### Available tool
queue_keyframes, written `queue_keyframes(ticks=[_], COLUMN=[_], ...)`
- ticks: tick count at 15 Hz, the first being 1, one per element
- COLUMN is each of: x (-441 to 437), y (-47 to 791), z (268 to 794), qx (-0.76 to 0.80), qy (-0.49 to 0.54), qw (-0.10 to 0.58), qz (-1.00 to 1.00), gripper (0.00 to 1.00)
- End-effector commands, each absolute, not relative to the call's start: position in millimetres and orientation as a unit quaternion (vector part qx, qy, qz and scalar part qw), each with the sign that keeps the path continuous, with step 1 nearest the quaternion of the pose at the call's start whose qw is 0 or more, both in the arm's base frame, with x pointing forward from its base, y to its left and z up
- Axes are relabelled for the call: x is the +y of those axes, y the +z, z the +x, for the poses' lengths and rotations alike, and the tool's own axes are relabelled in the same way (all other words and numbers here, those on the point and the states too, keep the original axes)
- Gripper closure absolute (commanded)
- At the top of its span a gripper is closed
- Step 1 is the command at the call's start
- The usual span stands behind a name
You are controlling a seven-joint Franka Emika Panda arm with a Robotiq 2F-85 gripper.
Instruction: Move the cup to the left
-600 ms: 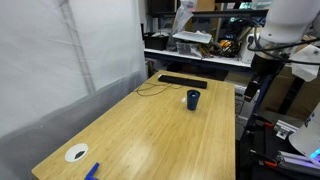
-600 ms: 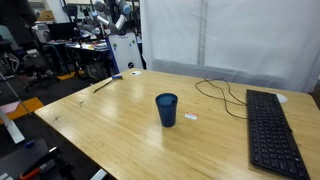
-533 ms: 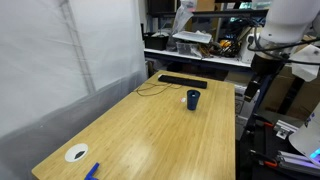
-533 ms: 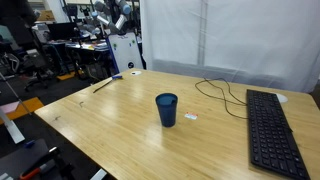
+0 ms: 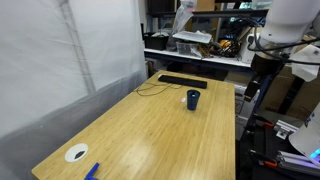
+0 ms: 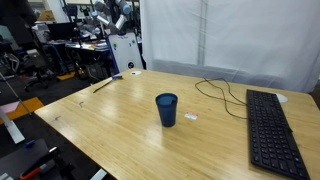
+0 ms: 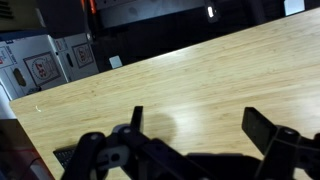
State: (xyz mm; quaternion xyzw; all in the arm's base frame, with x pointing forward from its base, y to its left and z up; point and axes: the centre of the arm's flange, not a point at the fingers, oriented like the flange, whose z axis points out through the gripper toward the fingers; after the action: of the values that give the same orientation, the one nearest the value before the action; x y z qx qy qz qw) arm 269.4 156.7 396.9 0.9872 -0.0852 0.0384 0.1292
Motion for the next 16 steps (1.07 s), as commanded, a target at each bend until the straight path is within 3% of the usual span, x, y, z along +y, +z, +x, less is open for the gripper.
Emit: queue_keyframes(ticks=[1, 9, 16], x=[157, 156, 137], y=[397, 397, 415], z=[269, 271, 299], qx=[-0.085, -0.089, -0.176], qy=[0.038, 0.039, 0.065], qw=[0.129, 0.128, 0.072], qz=[0.987, 0.987, 0.98], gripper=[0.0, 0.0, 0.0])
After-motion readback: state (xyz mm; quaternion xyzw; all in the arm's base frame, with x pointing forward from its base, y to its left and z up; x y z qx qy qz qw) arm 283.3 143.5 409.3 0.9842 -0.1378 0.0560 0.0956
